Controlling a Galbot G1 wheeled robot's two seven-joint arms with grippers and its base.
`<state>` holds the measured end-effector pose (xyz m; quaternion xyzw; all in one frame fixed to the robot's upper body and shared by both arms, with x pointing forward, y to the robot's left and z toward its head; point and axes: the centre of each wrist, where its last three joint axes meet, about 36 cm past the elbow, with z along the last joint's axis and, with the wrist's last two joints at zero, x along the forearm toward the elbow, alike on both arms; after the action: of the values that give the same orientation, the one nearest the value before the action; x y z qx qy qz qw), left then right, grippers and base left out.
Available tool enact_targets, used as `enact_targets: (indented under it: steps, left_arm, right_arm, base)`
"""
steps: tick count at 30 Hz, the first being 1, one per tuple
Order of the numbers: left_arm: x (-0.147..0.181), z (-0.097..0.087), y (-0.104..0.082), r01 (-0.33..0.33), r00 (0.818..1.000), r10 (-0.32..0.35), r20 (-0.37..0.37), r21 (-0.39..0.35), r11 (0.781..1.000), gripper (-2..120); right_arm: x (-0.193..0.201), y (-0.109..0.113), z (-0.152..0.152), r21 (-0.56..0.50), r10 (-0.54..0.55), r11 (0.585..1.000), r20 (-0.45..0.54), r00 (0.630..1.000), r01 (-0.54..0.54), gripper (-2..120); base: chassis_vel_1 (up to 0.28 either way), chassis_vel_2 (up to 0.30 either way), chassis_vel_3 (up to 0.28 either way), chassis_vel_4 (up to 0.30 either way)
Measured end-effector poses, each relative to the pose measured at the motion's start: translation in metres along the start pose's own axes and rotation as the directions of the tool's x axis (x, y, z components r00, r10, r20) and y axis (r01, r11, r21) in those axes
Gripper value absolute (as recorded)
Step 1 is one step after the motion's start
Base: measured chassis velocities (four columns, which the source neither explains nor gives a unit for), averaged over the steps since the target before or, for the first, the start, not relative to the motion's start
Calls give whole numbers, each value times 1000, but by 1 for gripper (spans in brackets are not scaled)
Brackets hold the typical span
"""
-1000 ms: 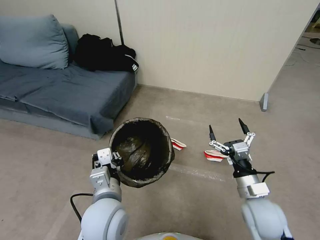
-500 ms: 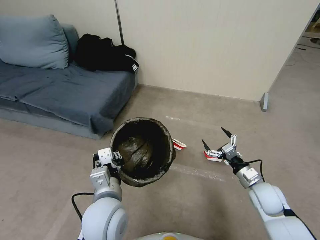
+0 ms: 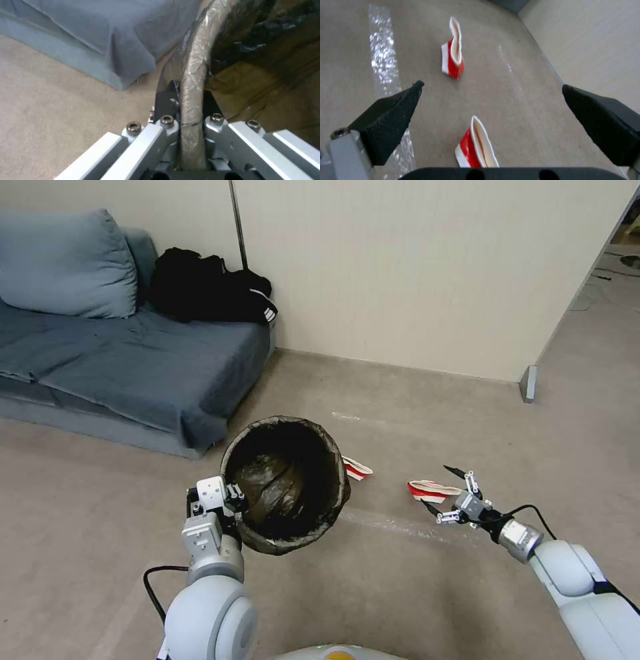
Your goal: Pick up the trash bin, then pick up the garbage from the floor and place it into the trash bin.
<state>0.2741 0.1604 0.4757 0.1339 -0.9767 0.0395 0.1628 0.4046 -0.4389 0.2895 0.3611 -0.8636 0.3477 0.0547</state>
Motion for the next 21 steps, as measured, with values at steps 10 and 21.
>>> enact_targets:
  steps: [10, 21]
  left_arm:
    - [0, 2, -1, 7, 1000, -7, -1, -6, 1000, 1]
    - [1, 5, -1, 14, 1000, -14, -1, -13, 1000, 1]
  right_arm:
    - [-13, -3, 26, 2, -22, 1000, -31, 999, 22, 100]
    - [-37, 13, 61, -71, 1, 997, -81, 997, -7, 100]
  base:
    - [0, 0, 0, 0]
    - [0, 0, 0, 0]
